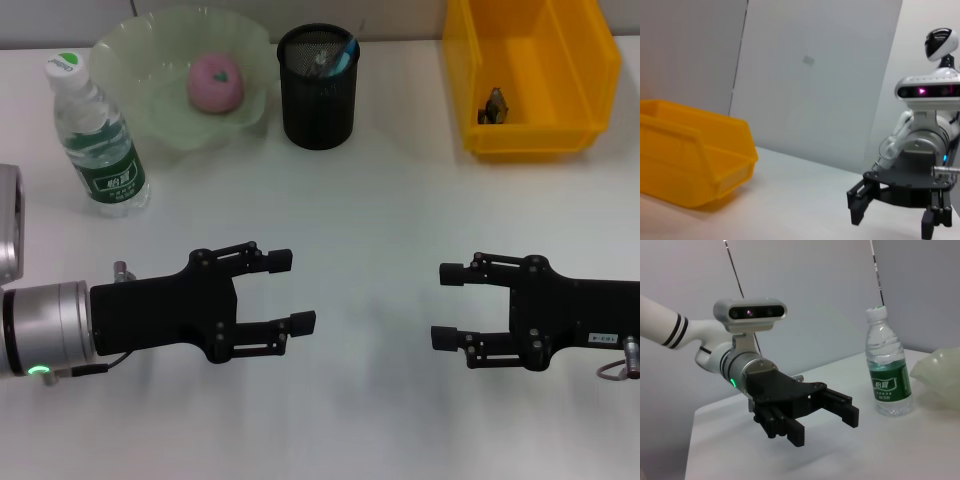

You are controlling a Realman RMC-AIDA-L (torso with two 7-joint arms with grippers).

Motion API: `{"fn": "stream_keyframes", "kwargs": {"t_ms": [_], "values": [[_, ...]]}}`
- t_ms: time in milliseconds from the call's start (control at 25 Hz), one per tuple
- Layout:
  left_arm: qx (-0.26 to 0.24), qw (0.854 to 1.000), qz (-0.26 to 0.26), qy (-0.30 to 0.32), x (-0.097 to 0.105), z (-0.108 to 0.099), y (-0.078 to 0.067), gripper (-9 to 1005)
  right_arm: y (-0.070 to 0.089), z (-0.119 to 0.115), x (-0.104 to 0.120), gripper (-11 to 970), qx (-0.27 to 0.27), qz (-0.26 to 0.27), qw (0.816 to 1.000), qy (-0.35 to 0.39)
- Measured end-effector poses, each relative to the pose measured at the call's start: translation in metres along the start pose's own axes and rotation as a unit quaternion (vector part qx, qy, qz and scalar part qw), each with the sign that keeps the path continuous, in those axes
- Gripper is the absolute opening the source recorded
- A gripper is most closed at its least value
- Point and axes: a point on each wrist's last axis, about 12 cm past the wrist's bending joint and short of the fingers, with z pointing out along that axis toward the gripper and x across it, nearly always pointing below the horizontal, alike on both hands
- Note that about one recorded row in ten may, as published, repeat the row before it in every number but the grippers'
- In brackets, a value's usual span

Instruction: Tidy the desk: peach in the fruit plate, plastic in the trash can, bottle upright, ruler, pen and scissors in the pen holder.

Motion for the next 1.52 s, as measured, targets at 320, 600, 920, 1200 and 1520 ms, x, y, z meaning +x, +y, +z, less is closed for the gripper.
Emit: {"fn": "stream_keyframes", "kwargs": {"t_ms": [320,600,920,1200,1520], "values": [[0.001,1.000,0.004,0.003,-0.0008,-0.0061,0.0003,799,-0.0014,-0.0008,-0.0023,788,0.000,-0.011,1.000,0.001],[0.004,1.000,0.006,0.006,-0.0014,-0.0087,0.0007,799,-0.0016,-0.0005,-0.0043,789,-0.005,-0.014,1.000,0.000],[0.008,1.000,0.009,0.009,-0.0030,-0.0076,0.0018,799,-0.0023,-0.0001,-0.0046,789,-0.004,-0.014,1.000,0.001],[0.009,1.000,0.009,0.010,-0.0031,-0.0073,0.0019,799,-0.0028,0.0006,-0.0057,789,-0.006,-0.016,1.000,0.001],[0.013,1.000,0.010,0.013,-0.0029,-0.0059,0.0015,799,-0.0031,0.0007,-0.0059,788,-0.005,-0.016,1.000,0.000]]}}
